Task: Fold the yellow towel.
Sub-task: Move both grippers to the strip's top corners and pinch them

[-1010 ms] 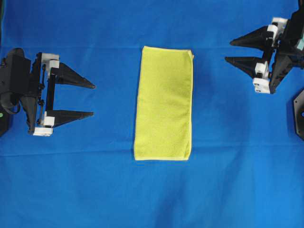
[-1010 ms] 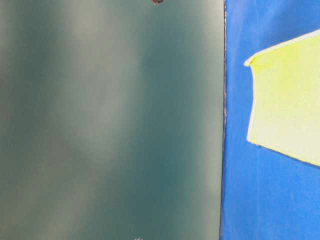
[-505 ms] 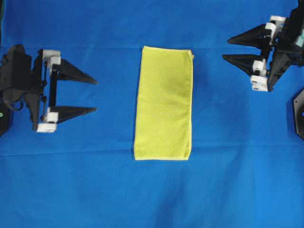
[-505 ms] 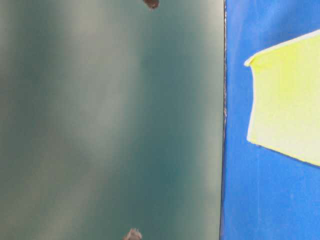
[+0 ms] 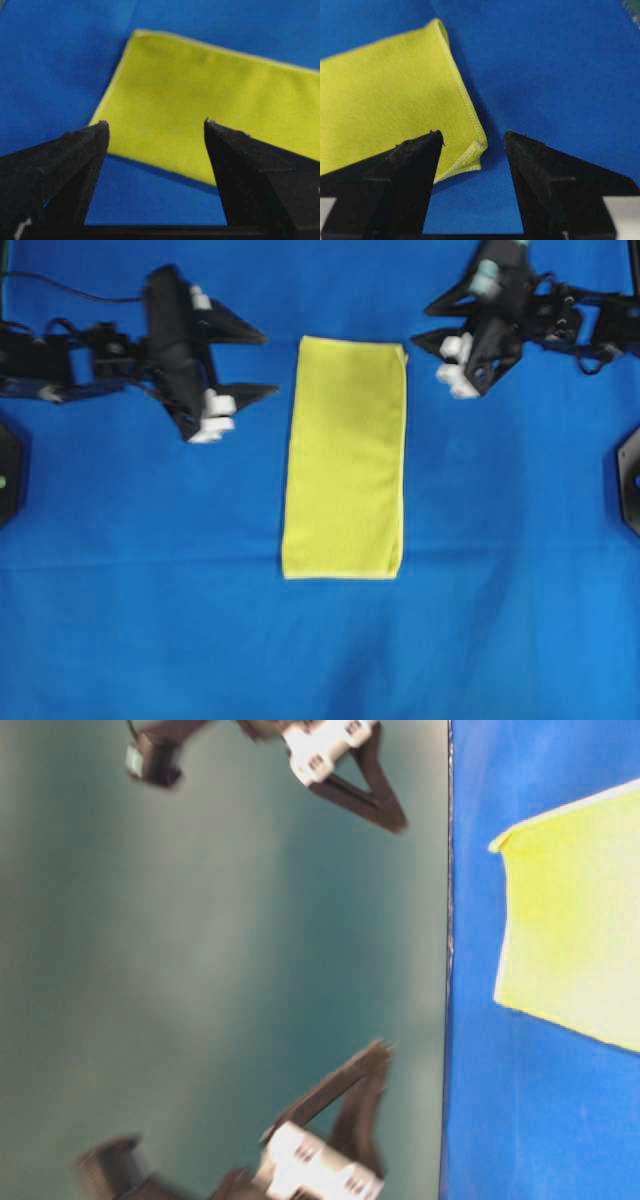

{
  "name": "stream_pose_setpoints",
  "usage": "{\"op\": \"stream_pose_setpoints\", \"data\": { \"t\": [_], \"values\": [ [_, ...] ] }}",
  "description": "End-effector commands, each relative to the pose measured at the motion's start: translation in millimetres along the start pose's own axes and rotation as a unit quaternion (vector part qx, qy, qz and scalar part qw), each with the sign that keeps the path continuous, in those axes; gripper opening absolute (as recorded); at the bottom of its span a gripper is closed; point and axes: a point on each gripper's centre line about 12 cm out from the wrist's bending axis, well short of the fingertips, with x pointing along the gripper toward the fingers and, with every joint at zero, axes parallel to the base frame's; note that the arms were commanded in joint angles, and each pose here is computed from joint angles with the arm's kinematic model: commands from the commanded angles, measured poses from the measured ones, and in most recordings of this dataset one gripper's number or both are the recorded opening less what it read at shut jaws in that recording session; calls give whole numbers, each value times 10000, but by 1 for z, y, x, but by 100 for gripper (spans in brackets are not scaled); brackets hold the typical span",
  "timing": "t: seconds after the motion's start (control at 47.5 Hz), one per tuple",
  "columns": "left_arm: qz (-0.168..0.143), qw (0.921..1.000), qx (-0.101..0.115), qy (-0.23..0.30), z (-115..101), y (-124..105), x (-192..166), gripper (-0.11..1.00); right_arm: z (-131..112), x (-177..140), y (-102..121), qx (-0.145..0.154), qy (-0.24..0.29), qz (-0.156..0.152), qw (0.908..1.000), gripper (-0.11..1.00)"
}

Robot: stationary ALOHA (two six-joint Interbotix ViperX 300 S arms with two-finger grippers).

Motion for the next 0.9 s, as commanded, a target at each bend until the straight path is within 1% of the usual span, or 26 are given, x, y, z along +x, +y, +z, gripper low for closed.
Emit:
{"op": "stream_pose_setpoints", "data": {
  "t": [0.0, 0.168, 0.295, 0.4, 0.484, 0.589, 0.652, 0.715, 0.799, 0.884],
  "values": [
    [139, 9999, -33, -30, 1, 11, 20, 73, 5, 16, -2, 4, 76, -26, 10000, 58],
    [394, 9989, -130, 216, -22, 33, 52, 73, -11, 47, -4, 24, 474, -48, 9989, 58],
    [510, 9980, -179, 331, -37, 44, 68, 73, -23, 63, -9, 72, 717, -105, 9973, 58],
    [544, 9973, -208, 455, -49, 48, 80, 73, -32, 70, -15, 135, 860, -162, 9961, 58],
    [579, 9966, -222, 550, -58, 52, 87, 73, -34, 71, -15, 136, 899, -163, 9957, 58],
    [634, 9955, -253, 652, -67, 57, 92, 69, -36, 72, -14, 154, 921, -160, 9955, 57],
    [632, 9951, -253, 714, -73, 58, 95, 61, -36, 72, -14, 141, 937, -156, 9954, 55],
    [635, 9945, -267, 790, -78, 58, 97, 45, -37, 72, -13, 116, 937, -142, 9954, 49],
    [637, 9940, -266, 844, -81, 58, 96, 22, -37, 72, -9, 77, 946, -109, 9954, 33],
    [636, 9940, -267, 852, -81, 58, 95, 6, -36, 72, -7, 18, 947, -84, 9955, 10]
  ]
}}
